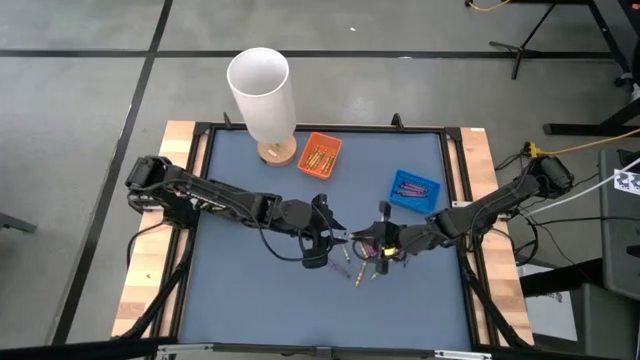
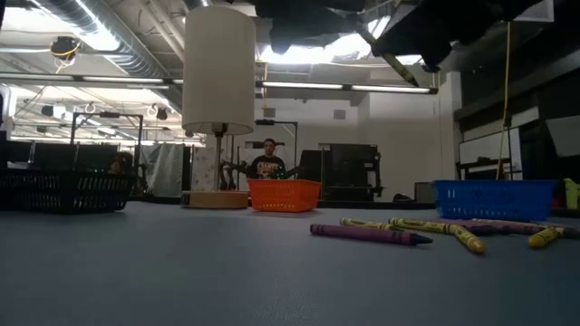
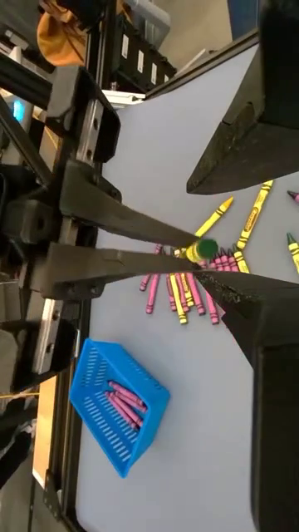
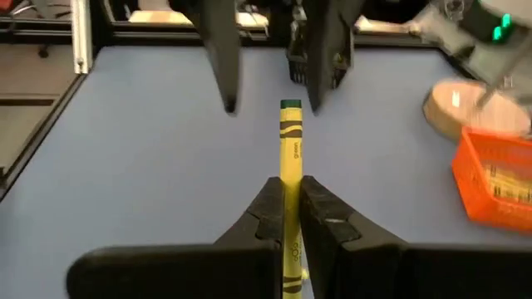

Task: Sort crayons
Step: Put the green crayon into the black basket

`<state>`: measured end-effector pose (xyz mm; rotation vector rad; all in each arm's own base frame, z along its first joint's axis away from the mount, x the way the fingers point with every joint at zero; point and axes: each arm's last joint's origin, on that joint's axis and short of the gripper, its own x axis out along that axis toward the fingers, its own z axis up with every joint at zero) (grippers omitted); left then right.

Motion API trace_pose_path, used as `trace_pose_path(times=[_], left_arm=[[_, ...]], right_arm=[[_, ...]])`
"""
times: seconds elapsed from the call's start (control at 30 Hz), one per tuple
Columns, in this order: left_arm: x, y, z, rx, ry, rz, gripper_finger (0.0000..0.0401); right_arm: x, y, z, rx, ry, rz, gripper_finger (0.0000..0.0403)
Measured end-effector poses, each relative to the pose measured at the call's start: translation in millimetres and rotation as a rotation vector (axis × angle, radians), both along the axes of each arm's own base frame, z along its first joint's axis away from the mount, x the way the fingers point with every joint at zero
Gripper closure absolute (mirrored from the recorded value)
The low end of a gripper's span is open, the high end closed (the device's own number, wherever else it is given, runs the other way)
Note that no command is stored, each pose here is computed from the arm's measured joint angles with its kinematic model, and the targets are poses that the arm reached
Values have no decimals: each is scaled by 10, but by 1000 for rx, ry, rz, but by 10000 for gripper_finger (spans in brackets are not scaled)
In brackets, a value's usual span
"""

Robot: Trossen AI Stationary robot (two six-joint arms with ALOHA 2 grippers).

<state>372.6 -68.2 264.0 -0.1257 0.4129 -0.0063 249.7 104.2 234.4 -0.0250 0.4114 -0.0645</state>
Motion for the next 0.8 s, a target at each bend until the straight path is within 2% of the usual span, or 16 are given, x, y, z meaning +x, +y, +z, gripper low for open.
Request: trace_pose_path(times=[0.27, 0.6, 0.8], left_arm=[[0, 1, 0, 1, 0, 2, 257], [6, 1, 16, -1, -17, 5, 258], [15, 0, 40, -4, -43, 10, 277]], right_arm=[[14, 9, 34, -57, -31, 36, 384], [27, 15, 67, -66, -65, 45, 384], [27, 12, 69, -70, -67, 34, 384]])
